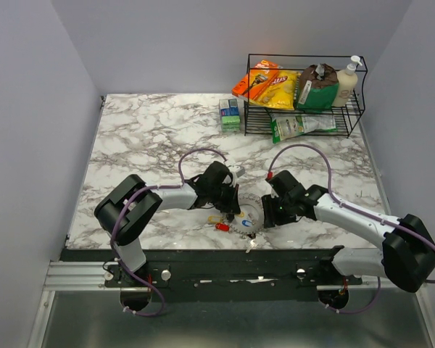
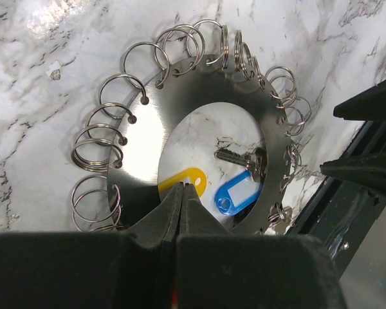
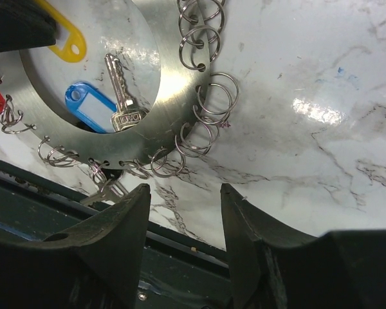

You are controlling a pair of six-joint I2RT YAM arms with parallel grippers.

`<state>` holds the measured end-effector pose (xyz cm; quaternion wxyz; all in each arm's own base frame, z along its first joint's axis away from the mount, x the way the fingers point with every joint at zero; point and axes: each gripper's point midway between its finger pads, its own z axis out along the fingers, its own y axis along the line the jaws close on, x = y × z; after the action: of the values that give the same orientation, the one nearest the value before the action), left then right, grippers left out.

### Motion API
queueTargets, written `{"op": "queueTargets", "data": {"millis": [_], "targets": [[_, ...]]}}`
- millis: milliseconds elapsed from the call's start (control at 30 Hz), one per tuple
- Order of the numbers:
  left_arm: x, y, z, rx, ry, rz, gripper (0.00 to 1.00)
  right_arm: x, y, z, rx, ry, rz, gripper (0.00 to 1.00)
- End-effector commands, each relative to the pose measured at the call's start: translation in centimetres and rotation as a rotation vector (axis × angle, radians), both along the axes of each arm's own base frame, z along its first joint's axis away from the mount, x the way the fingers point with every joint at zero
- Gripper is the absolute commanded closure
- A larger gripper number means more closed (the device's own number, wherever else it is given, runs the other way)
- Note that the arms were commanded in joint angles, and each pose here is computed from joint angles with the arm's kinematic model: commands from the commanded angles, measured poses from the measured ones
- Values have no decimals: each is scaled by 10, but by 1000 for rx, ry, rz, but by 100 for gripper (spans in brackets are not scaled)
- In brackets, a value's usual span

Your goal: Put the keys on the keyring

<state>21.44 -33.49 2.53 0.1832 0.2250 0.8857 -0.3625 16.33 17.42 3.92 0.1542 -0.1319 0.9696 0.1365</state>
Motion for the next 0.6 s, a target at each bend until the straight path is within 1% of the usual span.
{"op": "queueTargets", "data": {"millis": [0, 300, 367, 567], "targets": [[4, 20, -26, 112, 3, 68, 98, 7, 11, 8, 32, -33, 53, 43], [16, 35, -31, 178, -26, 91, 100, 11, 18, 10, 7, -58, 112, 43], [14, 41, -35, 205, -11, 96, 100, 11, 19, 10, -1, -63, 122, 44], [18, 49, -37, 232, -7, 124, 100, 13, 23, 11, -14, -74, 139, 43]]}}
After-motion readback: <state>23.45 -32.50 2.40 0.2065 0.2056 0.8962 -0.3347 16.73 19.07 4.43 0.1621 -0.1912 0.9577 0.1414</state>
